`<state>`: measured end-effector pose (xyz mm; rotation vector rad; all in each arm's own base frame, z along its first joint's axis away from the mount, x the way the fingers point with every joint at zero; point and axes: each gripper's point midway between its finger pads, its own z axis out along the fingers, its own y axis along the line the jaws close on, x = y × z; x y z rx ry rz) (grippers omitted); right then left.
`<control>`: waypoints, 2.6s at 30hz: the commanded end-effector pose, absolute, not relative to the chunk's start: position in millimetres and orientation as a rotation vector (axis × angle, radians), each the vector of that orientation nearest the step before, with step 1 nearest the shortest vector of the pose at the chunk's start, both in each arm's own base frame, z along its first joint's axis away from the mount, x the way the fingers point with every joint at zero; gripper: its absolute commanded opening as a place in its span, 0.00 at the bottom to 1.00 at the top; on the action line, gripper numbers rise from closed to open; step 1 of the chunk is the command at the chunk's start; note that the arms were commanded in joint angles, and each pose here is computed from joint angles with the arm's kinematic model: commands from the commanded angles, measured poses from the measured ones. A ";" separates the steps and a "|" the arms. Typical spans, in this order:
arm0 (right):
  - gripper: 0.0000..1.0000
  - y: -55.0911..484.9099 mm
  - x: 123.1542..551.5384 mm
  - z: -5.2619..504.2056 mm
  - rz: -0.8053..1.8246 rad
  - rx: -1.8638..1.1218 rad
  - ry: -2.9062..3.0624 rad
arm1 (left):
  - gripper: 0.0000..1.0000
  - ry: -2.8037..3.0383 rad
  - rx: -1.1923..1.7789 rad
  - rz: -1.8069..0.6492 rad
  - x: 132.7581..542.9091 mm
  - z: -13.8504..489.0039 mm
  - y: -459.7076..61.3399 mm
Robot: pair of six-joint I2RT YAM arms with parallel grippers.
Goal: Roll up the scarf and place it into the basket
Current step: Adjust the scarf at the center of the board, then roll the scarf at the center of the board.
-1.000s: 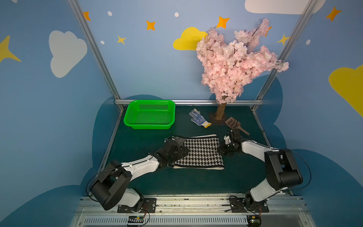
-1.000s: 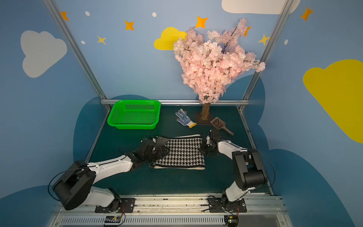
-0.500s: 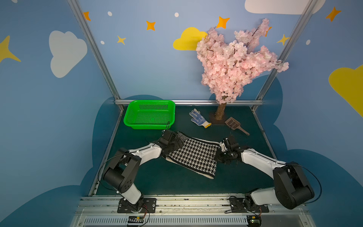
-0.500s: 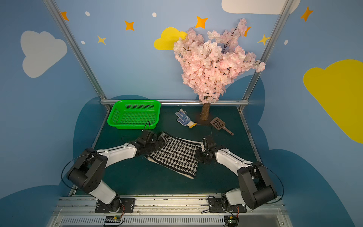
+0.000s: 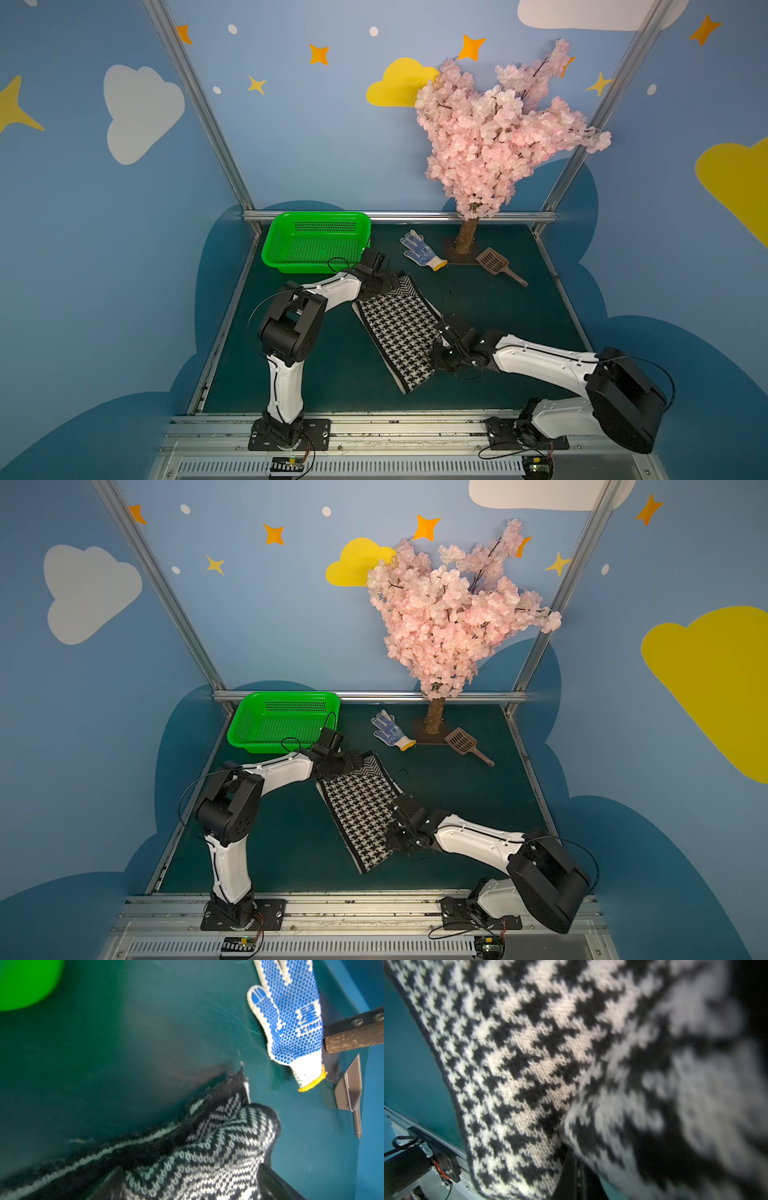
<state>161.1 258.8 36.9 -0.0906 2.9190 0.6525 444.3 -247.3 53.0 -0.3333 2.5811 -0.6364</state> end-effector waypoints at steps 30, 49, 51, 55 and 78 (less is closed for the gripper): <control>0.96 196.1 204.2 148.7 0.202 -0.458 2.472 | 1.00 2.597 0.466 -0.331 269.1 168.4 -235.0; 0.89 269.3 167.9 120.7 0.237 -1.241 2.414 | 1.00 2.456 0.043 -0.544 198.5 201.4 -134.6; 0.88 271.4 164.5 112.5 0.151 -1.354 2.418 | 1.00 2.461 0.001 -0.596 198.3 201.2 -132.0; 0.89 283.6 162.0 100.7 0.025 -1.523 2.306 | 1.00 2.482 -0.031 -0.606 200.5 195.9 -129.5; 0.73 298.2 177.9 18.8 -0.282 -1.783 2.256 | 1.00 2.410 -0.142 -0.813 203.5 194.5 -123.8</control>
